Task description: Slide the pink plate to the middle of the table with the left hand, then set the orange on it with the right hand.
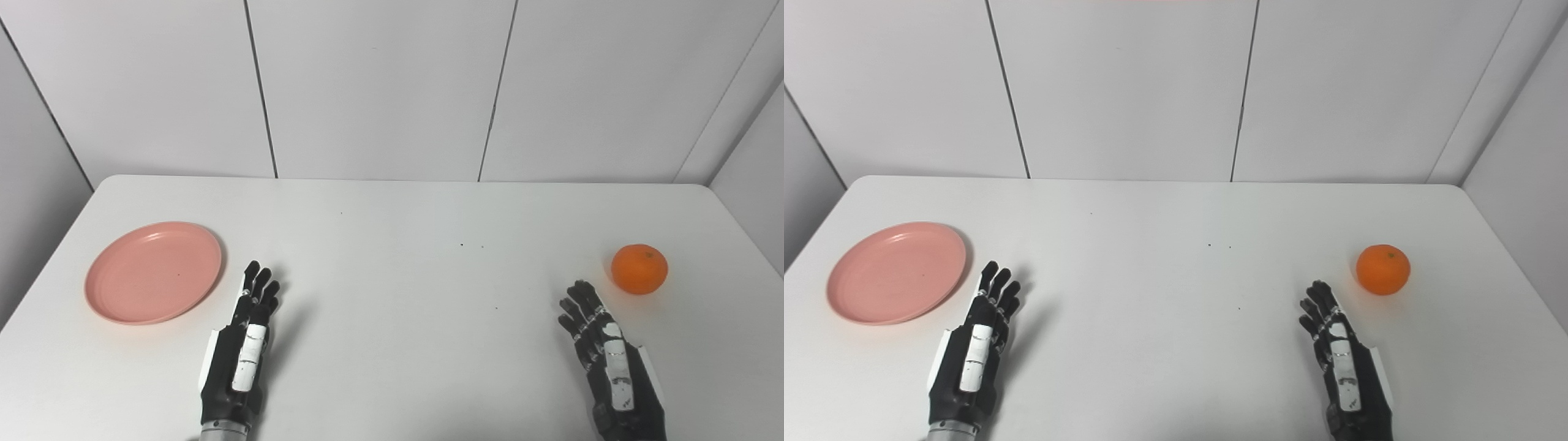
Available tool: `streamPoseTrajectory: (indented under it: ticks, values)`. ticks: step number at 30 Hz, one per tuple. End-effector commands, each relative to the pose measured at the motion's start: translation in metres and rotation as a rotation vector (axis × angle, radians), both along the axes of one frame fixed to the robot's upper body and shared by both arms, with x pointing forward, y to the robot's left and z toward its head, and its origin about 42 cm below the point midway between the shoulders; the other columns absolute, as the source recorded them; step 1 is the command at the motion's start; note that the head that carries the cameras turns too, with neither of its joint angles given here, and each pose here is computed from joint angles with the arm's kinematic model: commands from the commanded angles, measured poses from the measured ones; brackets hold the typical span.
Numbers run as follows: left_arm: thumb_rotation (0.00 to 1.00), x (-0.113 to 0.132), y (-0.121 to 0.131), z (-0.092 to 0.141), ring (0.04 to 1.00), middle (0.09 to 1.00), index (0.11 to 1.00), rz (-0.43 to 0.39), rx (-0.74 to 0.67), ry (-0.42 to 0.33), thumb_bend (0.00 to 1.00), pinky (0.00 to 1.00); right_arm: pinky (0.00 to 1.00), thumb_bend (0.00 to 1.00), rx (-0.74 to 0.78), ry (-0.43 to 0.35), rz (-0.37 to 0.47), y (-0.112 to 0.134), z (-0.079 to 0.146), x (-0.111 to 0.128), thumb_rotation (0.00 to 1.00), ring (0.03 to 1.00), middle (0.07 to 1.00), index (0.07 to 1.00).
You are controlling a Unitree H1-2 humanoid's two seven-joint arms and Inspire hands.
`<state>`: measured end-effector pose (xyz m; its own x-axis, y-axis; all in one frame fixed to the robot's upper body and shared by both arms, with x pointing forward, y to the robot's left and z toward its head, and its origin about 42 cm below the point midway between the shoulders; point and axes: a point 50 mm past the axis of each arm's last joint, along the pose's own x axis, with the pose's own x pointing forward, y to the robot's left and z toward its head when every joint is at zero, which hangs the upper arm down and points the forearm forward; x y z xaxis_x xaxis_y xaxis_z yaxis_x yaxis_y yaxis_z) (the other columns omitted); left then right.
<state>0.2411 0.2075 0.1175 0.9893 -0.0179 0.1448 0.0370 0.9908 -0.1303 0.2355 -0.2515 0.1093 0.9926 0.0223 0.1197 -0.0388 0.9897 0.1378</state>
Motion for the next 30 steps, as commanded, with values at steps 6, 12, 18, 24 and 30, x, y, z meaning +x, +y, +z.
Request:
streamPoseTrajectory:
  ticks: [6, 12, 18, 24, 30]
  values:
    - [0.84, -0.0221, 0.0061, -0.0124, 0.977, 0.992, 1.000, 0.004, 0.015, 0.050, 0.84, 1.00, 0.94, 0.84, 0.031, 0.078, -0.002, 0.0060, -0.0238, -0.0149, 0.94, 0.933, 0.941, 0.927]
    - [0.84, -0.0221, 0.0064, -0.0126, 0.972, 0.987, 1.000, 0.006, 0.017, 0.050, 0.83, 1.00, 0.94, 0.84, 0.035, 0.079, -0.003, 0.0062, -0.0243, -0.0149, 0.93, 0.931, 0.939, 0.921]
    - [0.84, -0.0224, 0.0064, -0.0125, 0.976, 0.990, 1.000, 0.002, 0.021, 0.048, 0.83, 1.00, 0.94, 0.84, 0.031, 0.078, 0.000, 0.0059, -0.0240, -0.0152, 0.94, 0.932, 0.938, 0.923]
    - [0.84, -0.0224, 0.0060, -0.0126, 0.977, 0.991, 1.000, 0.003, 0.023, 0.051, 0.83, 1.00, 0.94, 0.84, 0.033, 0.078, -0.002, 0.0062, -0.0232, -0.0153, 0.93, 0.931, 0.938, 0.924]
    - [0.84, -0.0219, 0.0051, -0.0138, 0.975, 0.988, 1.000, 0.003, 0.023, 0.053, 0.84, 1.00, 0.95, 0.84, 0.033, 0.081, -0.001, 0.0049, -0.0246, -0.0150, 0.93, 0.931, 0.937, 0.920]
